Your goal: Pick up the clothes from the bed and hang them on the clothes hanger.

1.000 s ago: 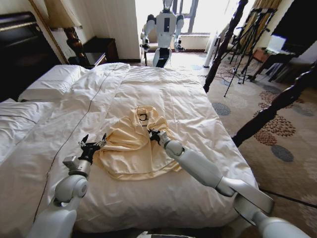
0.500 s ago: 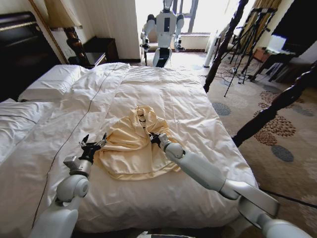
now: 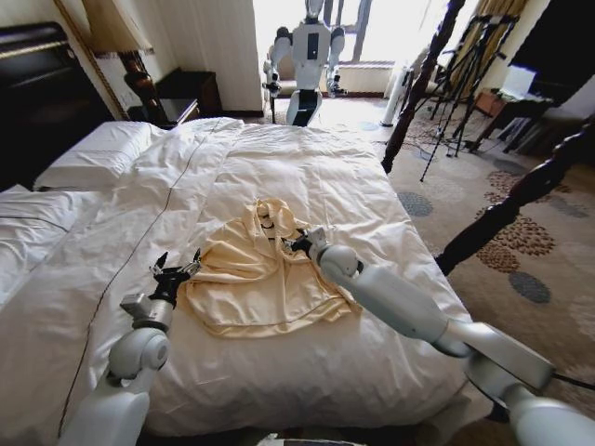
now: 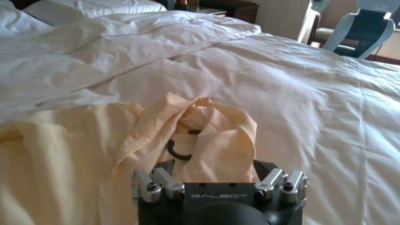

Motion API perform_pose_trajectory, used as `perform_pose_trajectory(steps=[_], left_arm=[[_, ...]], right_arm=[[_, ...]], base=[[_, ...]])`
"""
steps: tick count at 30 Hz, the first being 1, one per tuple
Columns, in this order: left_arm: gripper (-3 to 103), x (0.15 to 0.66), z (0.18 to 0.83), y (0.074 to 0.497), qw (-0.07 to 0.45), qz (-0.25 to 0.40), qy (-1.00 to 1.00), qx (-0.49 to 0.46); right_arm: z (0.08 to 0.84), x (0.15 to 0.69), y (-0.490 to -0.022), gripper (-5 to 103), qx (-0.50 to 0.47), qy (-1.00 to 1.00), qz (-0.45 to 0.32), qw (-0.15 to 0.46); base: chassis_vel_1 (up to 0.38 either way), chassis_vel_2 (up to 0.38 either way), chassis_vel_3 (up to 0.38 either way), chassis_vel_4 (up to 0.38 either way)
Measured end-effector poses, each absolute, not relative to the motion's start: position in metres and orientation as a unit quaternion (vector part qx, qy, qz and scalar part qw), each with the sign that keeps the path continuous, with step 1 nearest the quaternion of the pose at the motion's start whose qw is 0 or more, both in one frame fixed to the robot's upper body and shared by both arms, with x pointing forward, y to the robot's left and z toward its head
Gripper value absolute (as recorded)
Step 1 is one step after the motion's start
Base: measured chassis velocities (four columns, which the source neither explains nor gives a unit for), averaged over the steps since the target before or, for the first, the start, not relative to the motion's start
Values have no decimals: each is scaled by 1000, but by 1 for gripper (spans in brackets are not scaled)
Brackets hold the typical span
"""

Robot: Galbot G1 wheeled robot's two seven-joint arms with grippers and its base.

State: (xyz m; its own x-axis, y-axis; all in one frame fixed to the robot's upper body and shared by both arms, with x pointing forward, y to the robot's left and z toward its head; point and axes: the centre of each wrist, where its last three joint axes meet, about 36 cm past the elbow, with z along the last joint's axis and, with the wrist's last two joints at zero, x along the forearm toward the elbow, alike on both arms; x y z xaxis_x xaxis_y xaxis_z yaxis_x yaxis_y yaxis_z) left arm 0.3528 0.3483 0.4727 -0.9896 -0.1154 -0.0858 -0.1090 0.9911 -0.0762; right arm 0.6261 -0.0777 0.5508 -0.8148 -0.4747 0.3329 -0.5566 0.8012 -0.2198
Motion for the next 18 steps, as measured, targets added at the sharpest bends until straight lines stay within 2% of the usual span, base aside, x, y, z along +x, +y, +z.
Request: perform_pose_trajectory(steps=[1, 4, 11, 18], left_arm=[[100, 353, 473, 348, 45, -36, 997, -56], [100, 350, 473, 348, 48, -38, 996, -59], [100, 346, 473, 347, 53, -42, 996, -66], [100, 344, 473, 351, 55, -40, 995, -77]], right_arm=[[551, 626, -78, 83, 274, -940, 155, 132], [559, 664, -58, 97, 290, -932, 177, 129], [527, 710, -25, 100, 290, -924, 196, 151], [504, 705, -39, 100, 287, -915, 219, 179]], base=[[0, 0, 0, 0], [0, 0, 0, 0], [0, 0, 0, 0], [0, 0, 0, 0]])
